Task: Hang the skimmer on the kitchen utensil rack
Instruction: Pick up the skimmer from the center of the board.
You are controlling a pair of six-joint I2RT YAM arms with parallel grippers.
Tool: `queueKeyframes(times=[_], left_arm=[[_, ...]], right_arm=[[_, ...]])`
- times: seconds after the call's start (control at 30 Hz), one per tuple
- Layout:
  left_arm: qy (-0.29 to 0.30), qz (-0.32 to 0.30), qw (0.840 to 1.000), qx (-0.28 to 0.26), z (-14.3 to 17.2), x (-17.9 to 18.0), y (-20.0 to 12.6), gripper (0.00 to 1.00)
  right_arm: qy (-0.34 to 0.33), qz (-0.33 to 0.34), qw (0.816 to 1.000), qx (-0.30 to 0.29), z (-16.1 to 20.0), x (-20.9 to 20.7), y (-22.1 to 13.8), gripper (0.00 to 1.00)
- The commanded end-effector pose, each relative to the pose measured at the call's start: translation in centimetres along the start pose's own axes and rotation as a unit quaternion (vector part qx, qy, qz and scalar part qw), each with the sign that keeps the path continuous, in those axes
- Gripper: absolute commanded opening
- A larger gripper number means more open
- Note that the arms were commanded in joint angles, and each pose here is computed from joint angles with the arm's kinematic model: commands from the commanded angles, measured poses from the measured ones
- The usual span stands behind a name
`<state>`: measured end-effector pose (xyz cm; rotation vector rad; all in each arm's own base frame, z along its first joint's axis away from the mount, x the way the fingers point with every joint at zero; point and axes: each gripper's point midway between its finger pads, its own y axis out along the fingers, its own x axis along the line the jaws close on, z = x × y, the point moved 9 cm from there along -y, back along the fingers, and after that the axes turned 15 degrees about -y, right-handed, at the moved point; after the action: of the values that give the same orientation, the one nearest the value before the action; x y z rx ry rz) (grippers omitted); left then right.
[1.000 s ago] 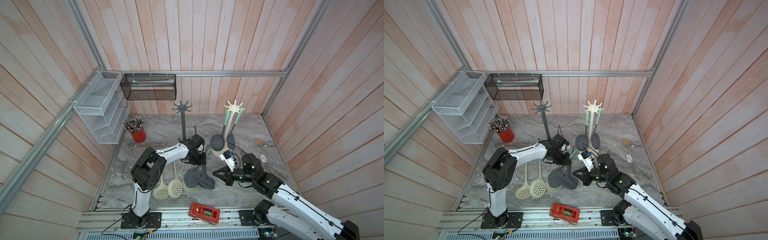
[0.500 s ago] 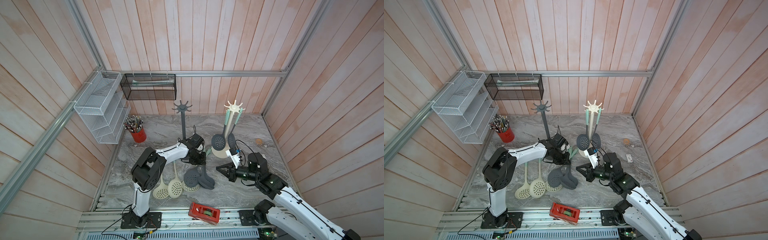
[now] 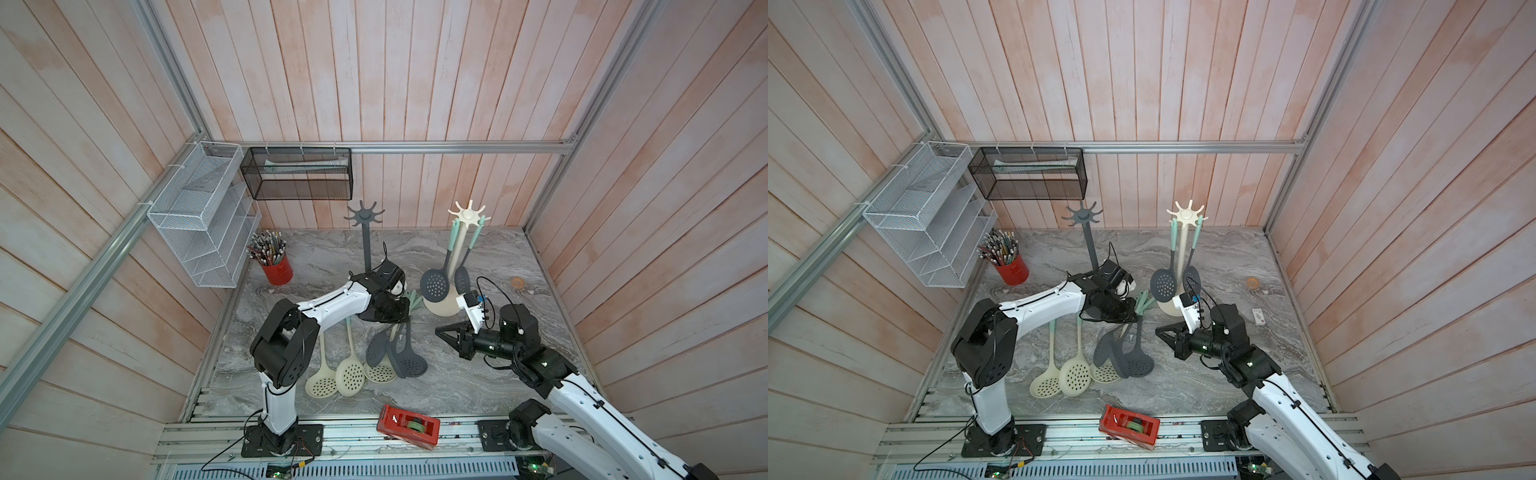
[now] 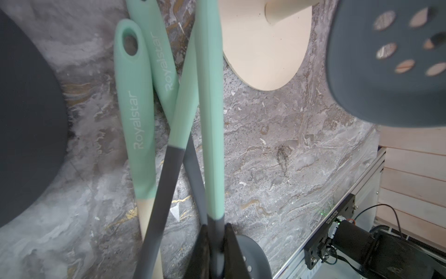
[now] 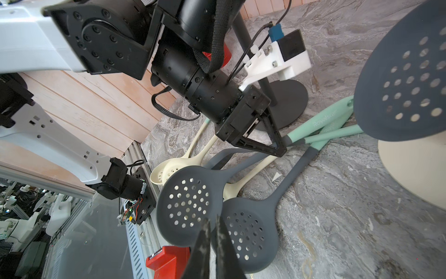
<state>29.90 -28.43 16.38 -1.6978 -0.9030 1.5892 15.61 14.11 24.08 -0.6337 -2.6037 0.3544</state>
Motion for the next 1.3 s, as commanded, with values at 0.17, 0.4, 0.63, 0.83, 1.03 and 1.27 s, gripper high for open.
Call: queueKeyframes(times=[0.17,0.4,0.63,0.83,1.03,1.27], left_arm=[[-0.014,0.017,0.998,-0.050,-1.0,-0.9,-3.6,0.00],[-0.023,0.054,0.992,-0.107,-1.4,-1.7,-6.0,0.00],[0.012,0.110,0.980,-0.163,-1.3,-3.5,-8.9,0.00],[0.051,0.163,0.962,-0.212,-0.7,-5.2,-11.0,0.00],[0.089,0.207,0.945,-0.238,0.4,-6.3,-11.8,0.00],[0.130,0.242,0.909,-0.314,2.0,-7.1,-13.6,0.00]], right_arm=[[0.000,-0.005,1.000,-0.010,0.4,-0.2,-0.1,0.10],[-0.001,0.003,1.000,-0.020,0.3,-0.5,-0.3,0.10],[0.005,0.028,0.999,-0.044,-0.2,-1.0,-1.1,0.10],[0.015,0.041,0.996,-0.080,-0.8,-1.5,-1.9,0.12],[0.018,0.048,0.993,-0.103,-1.2,-1.7,-2.4,0.13],[0.018,0.044,0.992,-0.119,-1.8,-1.8,-2.5,0.15]])
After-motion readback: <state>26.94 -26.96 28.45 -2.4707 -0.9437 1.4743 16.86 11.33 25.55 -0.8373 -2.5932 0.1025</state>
